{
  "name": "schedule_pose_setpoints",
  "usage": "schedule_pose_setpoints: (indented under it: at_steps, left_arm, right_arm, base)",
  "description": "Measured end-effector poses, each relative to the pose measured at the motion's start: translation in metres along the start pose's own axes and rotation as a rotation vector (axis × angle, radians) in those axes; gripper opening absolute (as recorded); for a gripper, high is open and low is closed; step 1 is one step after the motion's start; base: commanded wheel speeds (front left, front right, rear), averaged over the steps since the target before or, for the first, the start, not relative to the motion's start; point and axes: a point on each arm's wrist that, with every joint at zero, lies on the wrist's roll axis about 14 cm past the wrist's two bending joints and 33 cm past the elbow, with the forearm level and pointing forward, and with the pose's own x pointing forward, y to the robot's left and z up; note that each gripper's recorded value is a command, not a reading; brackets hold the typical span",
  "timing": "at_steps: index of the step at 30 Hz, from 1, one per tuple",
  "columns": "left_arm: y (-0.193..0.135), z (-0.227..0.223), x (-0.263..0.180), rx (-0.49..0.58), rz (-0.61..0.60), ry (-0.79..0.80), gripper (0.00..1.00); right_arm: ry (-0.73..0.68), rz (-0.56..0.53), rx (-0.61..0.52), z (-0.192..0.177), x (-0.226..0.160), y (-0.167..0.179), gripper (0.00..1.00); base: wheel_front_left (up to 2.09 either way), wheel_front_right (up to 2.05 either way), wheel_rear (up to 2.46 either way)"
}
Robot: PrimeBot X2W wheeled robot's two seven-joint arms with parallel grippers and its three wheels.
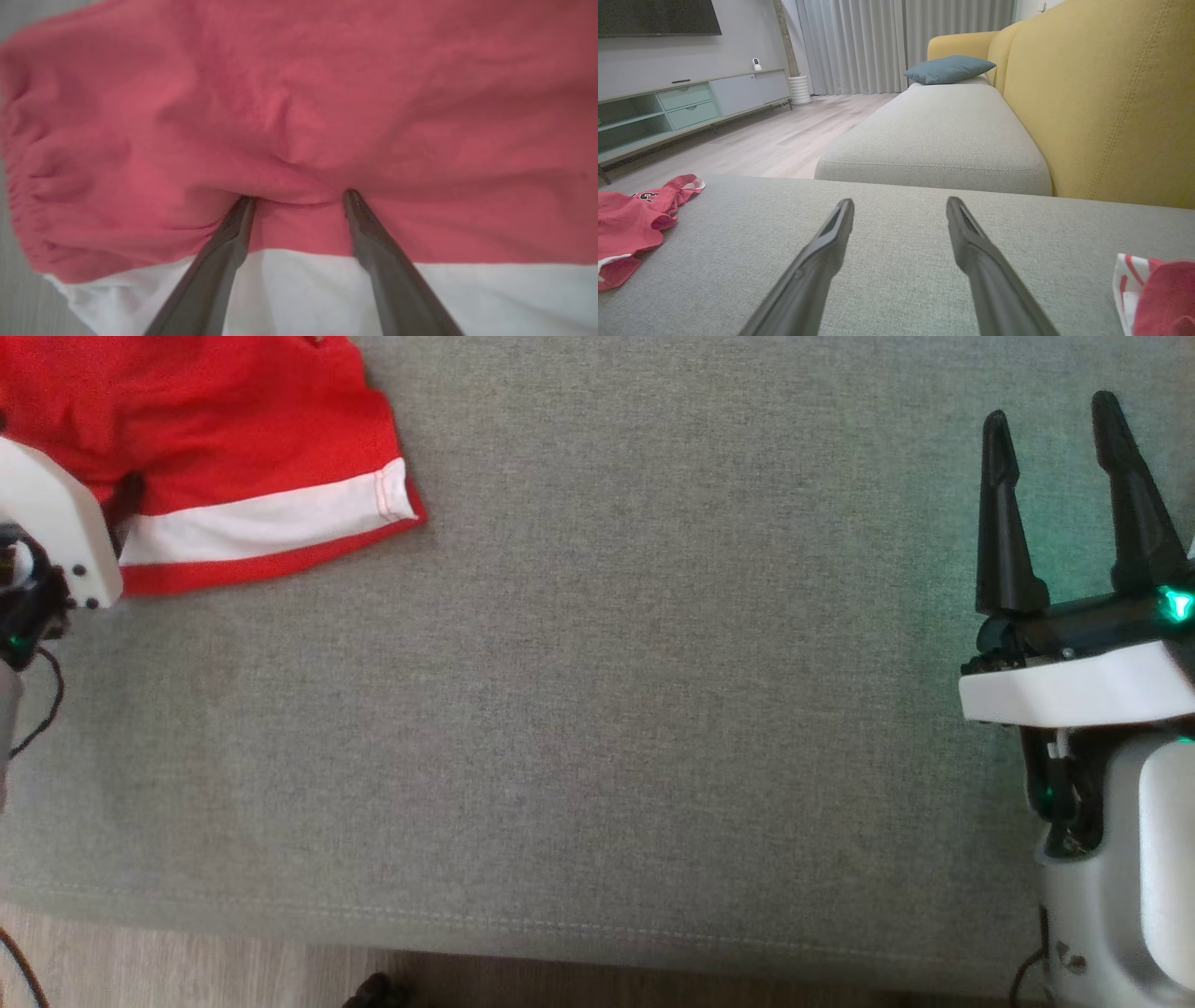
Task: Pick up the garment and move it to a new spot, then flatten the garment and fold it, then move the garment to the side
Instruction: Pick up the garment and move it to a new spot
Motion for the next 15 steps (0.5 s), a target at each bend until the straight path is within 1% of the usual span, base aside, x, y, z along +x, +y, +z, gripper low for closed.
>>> schedule_pose_setpoints:
  at_steps: [1, 2, 3, 5, 9, 12, 15]
  left_arm:
    - [0.000, 0.000, 0.001, 0.003, -0.003, 0.013, 0.92]
    - [-0.001, 0.000, 0.002, 0.008, -0.007, 0.021, 0.29]
    - [-0.004, 0.001, 0.002, 0.011, -0.015, 0.024, 0.00]
    - [-0.011, 0.002, 0.000, 0.016, -0.035, 0.024, 0.00]
    - [-0.011, 0.005, -0.005, 0.025, -0.037, -0.012, 0.00]
    - [-0.011, 0.010, -0.012, 0.029, -0.035, -0.076, 0.00]
    - [-0.012, 0.023, -0.025, 0.017, -0.042, -0.179, 0.00]
  right_arm:
    - [0.000, -0.002, 0.000, 0.000, 0.000, -0.001, 1.00]
    - [0.001, -0.002, 0.000, -0.001, 0.000, -0.001, 1.00]
    - [0.000, -0.003, -0.001, 0.000, 0.000, -0.001, 1.00]
    - [-0.005, -0.002, -0.002, 0.003, -0.001, -0.001, 1.00]
    - [-0.013, -0.002, -0.003, 0.008, -0.003, 0.000, 1.00]
    - [-0.027, 0.003, 0.011, 0.014, -0.006, 0.003, 1.00]
    - [-0.046, 0.014, 0.028, 0.021, -0.012, 0.008, 1.00]
  base:
    - [0.00, 0.00, 0.00]
    - [0.00, 0.00, 0.00]
    - [0.00, 0.00, 0.00]
    - [0.00, 0.00, 0.00]
    - [0.00, 0.00, 0.00]
    - [0.00, 0.00, 0.00]
    - [0.00, 0.00, 0.00]
